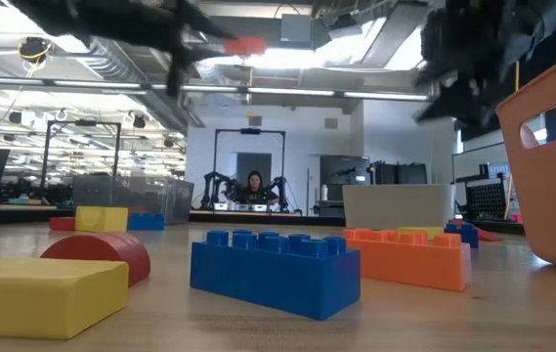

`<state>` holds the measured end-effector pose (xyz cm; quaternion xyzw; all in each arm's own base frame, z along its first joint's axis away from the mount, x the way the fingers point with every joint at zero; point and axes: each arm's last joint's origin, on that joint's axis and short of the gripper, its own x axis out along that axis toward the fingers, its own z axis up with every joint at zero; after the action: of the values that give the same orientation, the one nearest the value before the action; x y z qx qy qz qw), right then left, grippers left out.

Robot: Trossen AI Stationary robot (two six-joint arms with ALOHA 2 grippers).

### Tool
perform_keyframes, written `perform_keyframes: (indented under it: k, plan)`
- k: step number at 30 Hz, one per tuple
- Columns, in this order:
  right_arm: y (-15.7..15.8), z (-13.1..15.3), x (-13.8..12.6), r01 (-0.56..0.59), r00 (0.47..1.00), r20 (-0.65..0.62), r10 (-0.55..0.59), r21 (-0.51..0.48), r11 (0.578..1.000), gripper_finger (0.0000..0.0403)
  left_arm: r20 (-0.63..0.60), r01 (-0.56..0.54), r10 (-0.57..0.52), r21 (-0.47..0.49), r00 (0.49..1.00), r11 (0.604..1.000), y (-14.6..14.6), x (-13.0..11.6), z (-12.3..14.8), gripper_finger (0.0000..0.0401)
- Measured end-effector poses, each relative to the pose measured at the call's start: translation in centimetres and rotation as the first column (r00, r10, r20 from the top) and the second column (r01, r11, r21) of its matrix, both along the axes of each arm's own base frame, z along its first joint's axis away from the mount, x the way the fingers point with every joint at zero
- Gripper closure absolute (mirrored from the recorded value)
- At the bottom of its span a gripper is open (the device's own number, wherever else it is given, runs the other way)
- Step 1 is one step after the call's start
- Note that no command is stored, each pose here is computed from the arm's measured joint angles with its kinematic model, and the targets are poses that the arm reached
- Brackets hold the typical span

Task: Sort & place blocks by color
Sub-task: Put the top orange gamepiece into the black bin

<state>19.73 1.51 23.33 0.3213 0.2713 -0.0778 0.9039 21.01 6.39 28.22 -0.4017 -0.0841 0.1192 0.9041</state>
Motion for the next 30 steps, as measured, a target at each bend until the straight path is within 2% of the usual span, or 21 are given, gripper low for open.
perform_keyframes:
  k: [3,5,9,13,16,18,27,28,30]
  plan:
    - [0.0,0.6,0.0,0.006,0.966,0.259,-0.02,0.054,0.999,0.0152,0.052,-0.05,0.042,0.154,0.998,0.987,-0.9,-2.4,1.0,0.0318]
    - [-0.2,1.5,0.2,0.004,0.908,0.417,-0.033,0.071,0.997,0.0152,0.06,-0.047,0.034,0.233,0.998,0.971,-1.8,-3.5,1.1,0.0318]
    - [-0.5,3.4,0.3,0.006,0.791,0.61,-0.039,0.056,0.998,0.0152,0.069,-0.037,0.012,0.379,0.998,0.925,-3.0,-4.8,1.9,0.0318]
    - [-0.8,4.9,0.1,0.017,0.686,0.728,-0.02,0.012,1.0,0.0152,-0.002,0.003,-0.002,0.593,1.0,0.805,-4.2,-5.0,2.5,0.0318]
    - [-1.0,5.1,0.0,0.029,0.678,0.735,-0.022,0.003,1.0,0.0152,-0.039,-0.016,0.06,0.694,0.997,0.72,-4.9,-4.9,2.8,0.0318]
    - [-1.0,4.9,0.0,0.029,0.687,0.726,-0.024,0.006,1.0,0.0152,-0.059,-0.021,0.092,0.722,0.994,0.691,-5.3,-4.9,2.7,0.0318]
    - [-1.0,4.7,0.1,0.027,0.702,0.712,-0.027,0.01,1.0,0.0152,-0.073,-0.028,0.114,0.714,0.991,0.699,-5.7,-4.9,2.5,0.0318]
    - [-1.0,4.7,0.1,0.027,0.702,0.712,-0.027,0.011,1.0,0.0152,-0.071,-0.032,0.115,0.706,0.991,0.708,-5.7,-4.9,2.5,0.0318]
    - [-1.0,4.7,0.1,0.027,0.702,0.711,-0.028,0.012,1.0,0.0152,-0.061,-0.062,0.134,0.654,0.989,0.754,-5.6,-4.9,2.5,0.0318]
